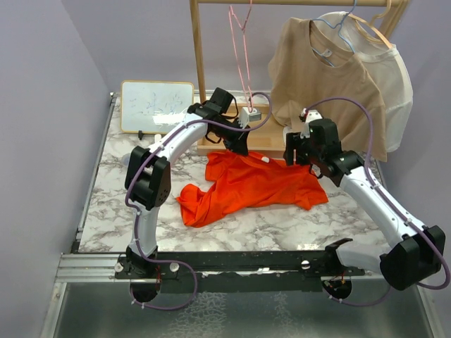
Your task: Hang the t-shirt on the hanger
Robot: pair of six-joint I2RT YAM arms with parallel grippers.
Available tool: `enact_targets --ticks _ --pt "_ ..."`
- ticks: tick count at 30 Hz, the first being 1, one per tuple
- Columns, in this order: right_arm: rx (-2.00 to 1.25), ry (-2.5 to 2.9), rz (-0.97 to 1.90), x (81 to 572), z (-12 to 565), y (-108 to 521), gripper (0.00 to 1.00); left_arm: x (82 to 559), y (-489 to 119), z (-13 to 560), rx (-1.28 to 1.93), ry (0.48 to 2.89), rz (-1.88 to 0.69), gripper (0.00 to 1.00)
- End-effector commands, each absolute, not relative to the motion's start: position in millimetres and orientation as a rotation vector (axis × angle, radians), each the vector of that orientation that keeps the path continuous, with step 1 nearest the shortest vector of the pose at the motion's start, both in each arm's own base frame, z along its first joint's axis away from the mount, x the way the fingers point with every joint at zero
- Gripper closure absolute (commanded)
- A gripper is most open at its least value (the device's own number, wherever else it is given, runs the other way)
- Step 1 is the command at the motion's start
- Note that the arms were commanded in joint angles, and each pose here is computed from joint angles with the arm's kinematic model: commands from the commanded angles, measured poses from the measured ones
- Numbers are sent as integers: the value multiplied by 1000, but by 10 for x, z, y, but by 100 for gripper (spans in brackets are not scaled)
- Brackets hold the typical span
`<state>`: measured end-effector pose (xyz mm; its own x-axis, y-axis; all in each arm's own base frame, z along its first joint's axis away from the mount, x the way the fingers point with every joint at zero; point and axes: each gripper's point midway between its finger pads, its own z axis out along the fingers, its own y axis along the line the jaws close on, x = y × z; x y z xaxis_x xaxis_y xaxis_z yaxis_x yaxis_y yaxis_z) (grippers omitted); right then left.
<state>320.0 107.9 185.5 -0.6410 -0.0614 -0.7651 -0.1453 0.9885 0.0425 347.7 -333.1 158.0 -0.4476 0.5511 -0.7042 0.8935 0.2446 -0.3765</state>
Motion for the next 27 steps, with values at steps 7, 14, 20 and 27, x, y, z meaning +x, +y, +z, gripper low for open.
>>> enact_targets --ticks 7,14,20,27 --pt "-793 1923 688 3138 1904 2113 31 3339 -3366 1874 1345 2022 -1130 100" --pt "-932 1876 816 3179 1709 2353 28 3258 -3356 1968 1362 1994 -1158 100" --pt "-997 1890 852 3304 1468 2453 26 3192 -3380 2061 1371 1963 -1190 100" --pt "-939 1962 695 3516 1197 2310 62 3141 -3395 2072 1369 1961 -1216 100"
